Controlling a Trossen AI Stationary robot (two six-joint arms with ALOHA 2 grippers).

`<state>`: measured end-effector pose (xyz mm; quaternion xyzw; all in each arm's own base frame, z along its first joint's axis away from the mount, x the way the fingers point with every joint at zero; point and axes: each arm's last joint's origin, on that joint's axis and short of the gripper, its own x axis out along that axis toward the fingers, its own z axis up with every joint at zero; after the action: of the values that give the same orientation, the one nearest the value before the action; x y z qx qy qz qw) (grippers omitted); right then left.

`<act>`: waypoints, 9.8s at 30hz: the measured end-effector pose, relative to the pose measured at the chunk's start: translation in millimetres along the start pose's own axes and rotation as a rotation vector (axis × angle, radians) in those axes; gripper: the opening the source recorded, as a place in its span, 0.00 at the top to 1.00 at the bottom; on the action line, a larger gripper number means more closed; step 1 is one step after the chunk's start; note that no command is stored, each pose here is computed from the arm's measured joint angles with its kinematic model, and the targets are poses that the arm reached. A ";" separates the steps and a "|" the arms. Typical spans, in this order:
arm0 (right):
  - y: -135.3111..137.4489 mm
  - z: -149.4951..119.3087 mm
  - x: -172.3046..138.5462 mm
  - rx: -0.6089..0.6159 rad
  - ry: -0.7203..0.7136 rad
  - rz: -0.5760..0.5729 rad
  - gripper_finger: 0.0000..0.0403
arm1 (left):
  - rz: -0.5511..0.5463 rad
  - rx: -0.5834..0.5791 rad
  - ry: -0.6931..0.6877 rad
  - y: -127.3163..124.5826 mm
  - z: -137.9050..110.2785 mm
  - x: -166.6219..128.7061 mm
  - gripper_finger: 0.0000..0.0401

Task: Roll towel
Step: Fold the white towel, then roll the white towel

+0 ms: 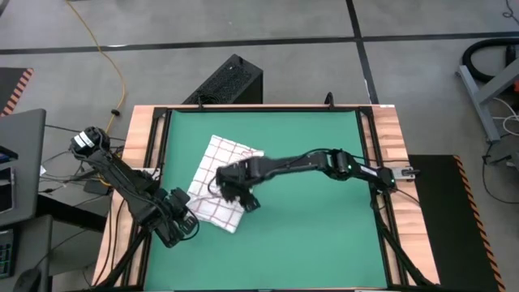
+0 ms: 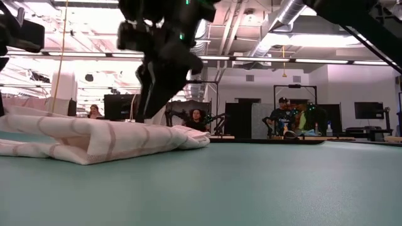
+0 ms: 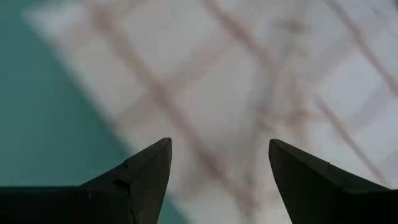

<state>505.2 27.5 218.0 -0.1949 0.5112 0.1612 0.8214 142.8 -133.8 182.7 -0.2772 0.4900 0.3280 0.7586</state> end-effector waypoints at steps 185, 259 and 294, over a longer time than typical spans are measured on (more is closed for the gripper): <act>-56.5 -81.4 -51.8 -0.124 -0.390 -0.732 0.97 | 0.045 0.107 -0.144 11.2 -9.2 -6.5 1.00; -17.7 -22.6 13.0 -0.010 -0.488 -0.093 0.55 | 0.088 0.076 0.059 24.4 -21.9 15.0 0.84; 5.2 -38.0 76.6 0.029 -0.424 0.115 0.55 | 0.141 0.204 0.064 20.6 -15.2 -6.1 0.80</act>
<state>505.8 18.6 132.8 -0.1153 0.3395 0.2377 0.9027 116.6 -133.5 180.7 -0.1737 0.5631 0.3199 0.7419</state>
